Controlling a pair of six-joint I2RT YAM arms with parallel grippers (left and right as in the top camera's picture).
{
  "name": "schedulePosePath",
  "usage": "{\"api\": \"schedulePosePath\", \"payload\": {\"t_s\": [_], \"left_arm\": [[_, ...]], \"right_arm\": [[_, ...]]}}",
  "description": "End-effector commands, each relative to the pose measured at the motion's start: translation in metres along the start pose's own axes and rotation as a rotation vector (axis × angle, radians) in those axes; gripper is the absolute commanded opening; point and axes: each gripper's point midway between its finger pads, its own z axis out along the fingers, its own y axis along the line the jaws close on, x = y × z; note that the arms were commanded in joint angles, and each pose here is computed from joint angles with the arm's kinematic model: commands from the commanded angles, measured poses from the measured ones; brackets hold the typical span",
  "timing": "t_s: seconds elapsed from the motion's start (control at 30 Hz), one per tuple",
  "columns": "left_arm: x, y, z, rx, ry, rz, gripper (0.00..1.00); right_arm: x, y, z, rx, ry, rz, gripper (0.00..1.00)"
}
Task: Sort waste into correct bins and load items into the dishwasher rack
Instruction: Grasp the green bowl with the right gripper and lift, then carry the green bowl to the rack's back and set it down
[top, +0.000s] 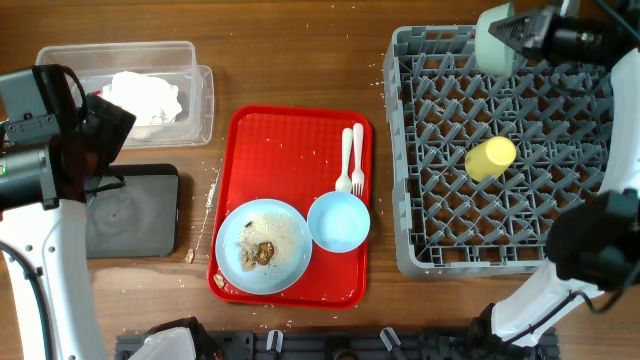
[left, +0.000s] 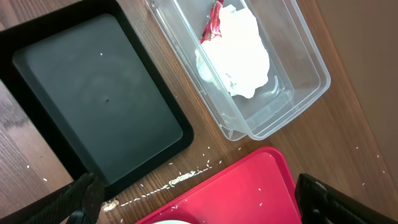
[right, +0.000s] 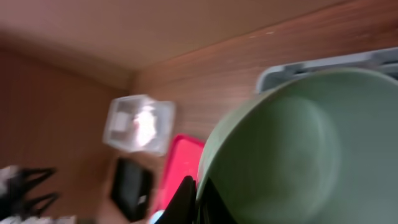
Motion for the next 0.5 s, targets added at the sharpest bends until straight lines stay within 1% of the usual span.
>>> {"api": "schedulePosePath", "payload": {"t_s": [0.0, 0.13, 0.23, 0.47], "left_arm": [[-0.004, 0.001, -0.001, -0.003, -0.014, -0.008, 1.00], [-0.004, 0.001, -0.001, -0.003, -0.014, -0.008, 1.00], [-0.004, 0.001, -0.001, -0.003, -0.014, -0.008, 1.00], [-0.004, 0.001, -0.001, -0.003, -0.014, -0.008, 1.00]], "right_arm": [[0.006, 0.008, 0.018, -0.318, 0.027, 0.037, 0.04], [0.014, -0.033, 0.036, -0.294, 0.071, 0.229, 0.04], [0.020, -0.069, 0.035, -0.187, 0.084, 0.390, 0.04], [0.029, -0.081, 0.023, -0.149, 0.091, 0.475, 0.04]]}}
